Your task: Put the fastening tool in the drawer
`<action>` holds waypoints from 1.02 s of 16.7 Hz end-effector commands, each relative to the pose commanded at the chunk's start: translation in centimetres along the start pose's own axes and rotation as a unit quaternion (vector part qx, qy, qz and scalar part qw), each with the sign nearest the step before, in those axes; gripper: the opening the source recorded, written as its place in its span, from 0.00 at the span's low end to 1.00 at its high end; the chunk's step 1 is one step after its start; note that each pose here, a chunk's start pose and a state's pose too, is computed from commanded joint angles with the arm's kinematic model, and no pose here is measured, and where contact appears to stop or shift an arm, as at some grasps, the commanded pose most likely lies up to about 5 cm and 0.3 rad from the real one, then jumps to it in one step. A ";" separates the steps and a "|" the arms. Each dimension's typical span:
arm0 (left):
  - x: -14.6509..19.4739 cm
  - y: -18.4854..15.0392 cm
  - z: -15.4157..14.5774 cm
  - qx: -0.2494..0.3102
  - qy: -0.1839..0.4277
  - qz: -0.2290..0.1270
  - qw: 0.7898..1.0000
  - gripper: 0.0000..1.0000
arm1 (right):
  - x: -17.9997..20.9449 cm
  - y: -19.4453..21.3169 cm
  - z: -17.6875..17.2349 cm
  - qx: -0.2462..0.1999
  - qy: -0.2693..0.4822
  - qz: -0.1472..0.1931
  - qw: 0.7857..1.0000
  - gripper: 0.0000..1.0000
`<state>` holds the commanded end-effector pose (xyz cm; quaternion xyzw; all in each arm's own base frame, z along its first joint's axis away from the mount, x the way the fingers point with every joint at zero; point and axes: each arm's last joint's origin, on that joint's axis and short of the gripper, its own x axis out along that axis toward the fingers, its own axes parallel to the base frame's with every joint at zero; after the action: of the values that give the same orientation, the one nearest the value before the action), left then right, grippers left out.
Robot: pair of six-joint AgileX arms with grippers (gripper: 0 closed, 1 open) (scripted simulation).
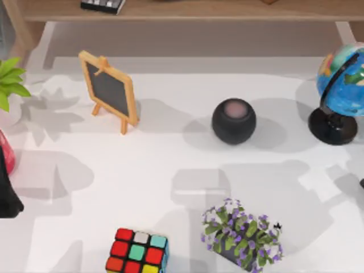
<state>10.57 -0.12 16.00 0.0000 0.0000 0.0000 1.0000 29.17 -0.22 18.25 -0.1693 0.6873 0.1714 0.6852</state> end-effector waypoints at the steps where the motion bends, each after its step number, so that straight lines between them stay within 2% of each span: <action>1: 0.0 0.0 0.0 0.000 0.000 0.000 1.000 1.00 | 0.6 0.0 0.1 0.000 0.001 0.000 1.000 1.00; 7: 0.0 0.0 0.0 0.000 0.000 0.000 1.000 1.00 | 5.8 0.0 0.2 0.000 -0.004 -0.002 1.000 1.00; 12: 0.0 0.0 0.0 0.000 0.000 0.000 1.000 1.00 | 6.5 0.0 0.1 0.000 -0.001 -0.001 1.000 1.00; 17: 0.0 0.0 0.0 0.000 0.000 0.000 1.000 1.00 | 6.5 0.0 0.1 0.000 -0.001 -0.001 1.000 0.62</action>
<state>10.57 -0.12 16.00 0.0000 0.0000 0.0000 1.0000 29.23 -0.13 11.74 -0.1698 0.6865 0.1714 0.6860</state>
